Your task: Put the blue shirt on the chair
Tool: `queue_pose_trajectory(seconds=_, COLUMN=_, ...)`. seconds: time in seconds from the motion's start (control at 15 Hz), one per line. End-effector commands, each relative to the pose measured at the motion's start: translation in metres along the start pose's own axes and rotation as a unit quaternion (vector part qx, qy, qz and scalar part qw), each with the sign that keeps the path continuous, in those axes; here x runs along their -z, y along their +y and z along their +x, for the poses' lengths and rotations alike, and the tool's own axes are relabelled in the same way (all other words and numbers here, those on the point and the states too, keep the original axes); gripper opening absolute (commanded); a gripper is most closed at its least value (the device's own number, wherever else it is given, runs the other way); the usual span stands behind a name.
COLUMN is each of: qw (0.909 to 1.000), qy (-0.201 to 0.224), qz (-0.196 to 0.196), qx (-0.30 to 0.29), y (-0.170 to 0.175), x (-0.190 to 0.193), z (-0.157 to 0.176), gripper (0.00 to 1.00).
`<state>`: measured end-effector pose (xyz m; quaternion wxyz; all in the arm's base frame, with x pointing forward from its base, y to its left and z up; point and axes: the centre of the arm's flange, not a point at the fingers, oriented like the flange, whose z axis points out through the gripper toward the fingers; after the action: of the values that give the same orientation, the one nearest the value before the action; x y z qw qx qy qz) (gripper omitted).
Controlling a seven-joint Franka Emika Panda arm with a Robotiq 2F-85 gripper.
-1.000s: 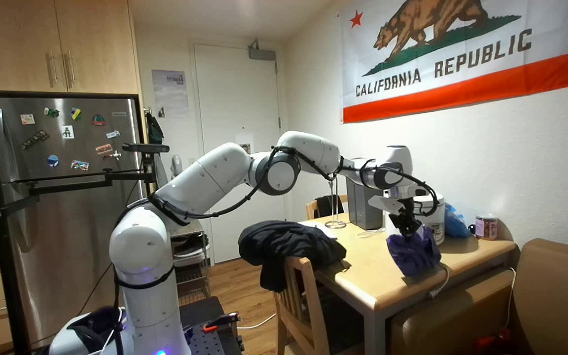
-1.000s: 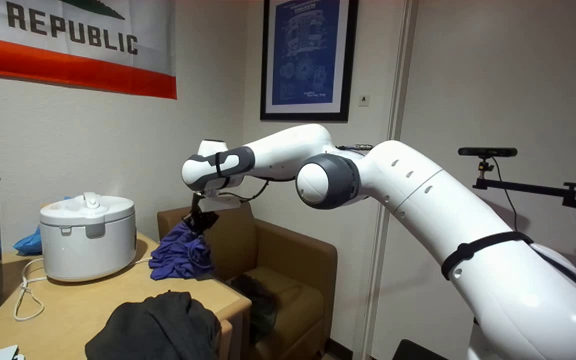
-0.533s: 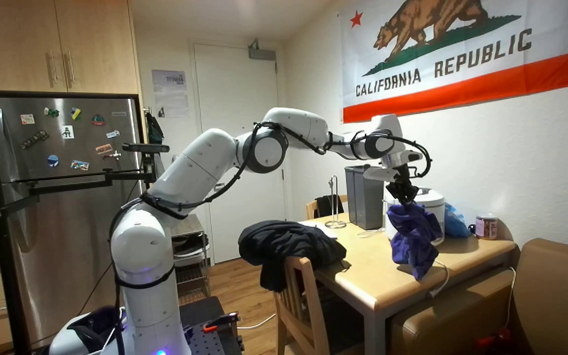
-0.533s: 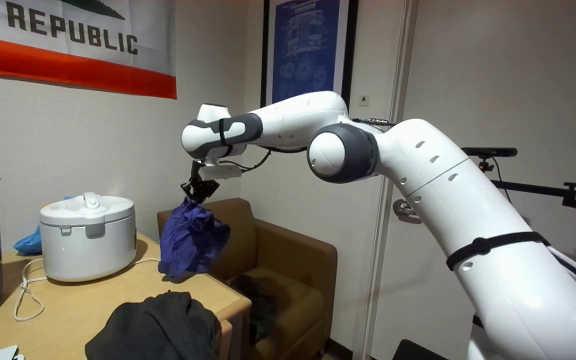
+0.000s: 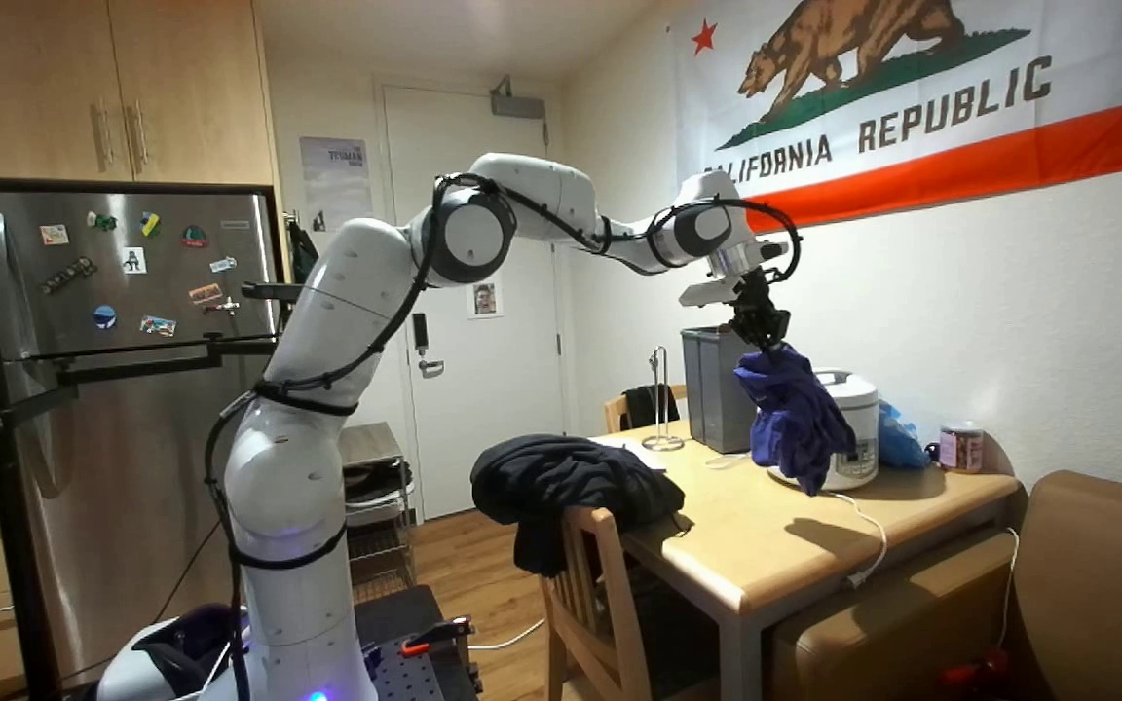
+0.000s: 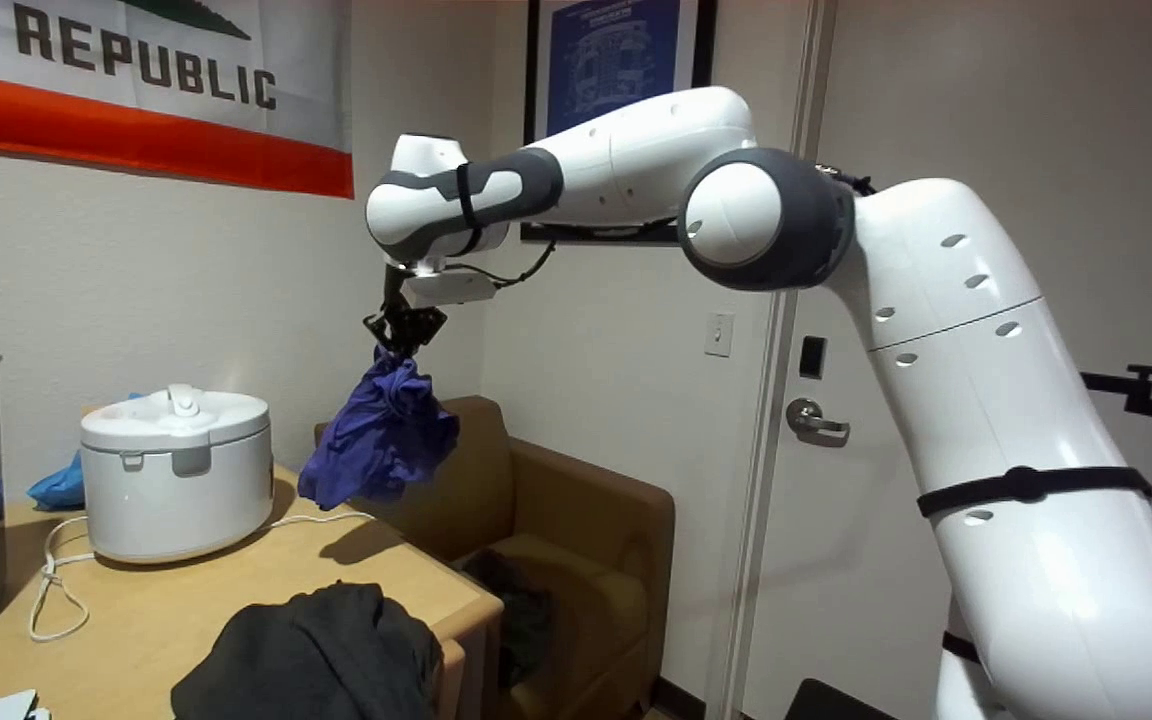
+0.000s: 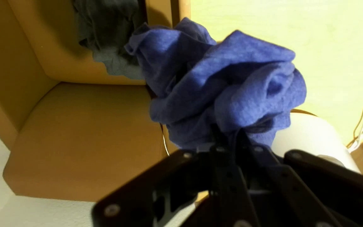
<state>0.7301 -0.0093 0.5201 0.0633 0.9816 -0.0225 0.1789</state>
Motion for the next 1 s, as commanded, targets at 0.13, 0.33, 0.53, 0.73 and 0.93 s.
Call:
queue_pose_trajectory(seconds=0.13, qw=0.9995, qy=0.013, qz=-0.025, qx=0.013, y=-0.013, x=0.056, z=-0.06, gripper=0.03)
queue_pose_trajectory(seconds=0.33, qw=0.9992, qy=0.021, qz=-0.025, qx=0.023, y=-0.015, x=0.07, z=-0.071, gripper=0.03)
queue_pose_trajectory(seconds=0.53, qw=0.9994, qy=0.006, qz=-0.019, qx=0.027, y=-0.016, x=0.059, z=-0.045, gripper=0.1)
queue_pose_trajectory(seconds=0.73, qw=0.9994, qy=0.0, qz=-0.02, qx=0.027, y=-0.017, x=0.051, z=-0.045, gripper=0.1)
queue_pose_trajectory(seconds=0.93, qw=0.9992, qy=-0.005, qz=-0.029, qx=0.026, y=-0.017, x=0.051, z=-0.043, gripper=0.02)
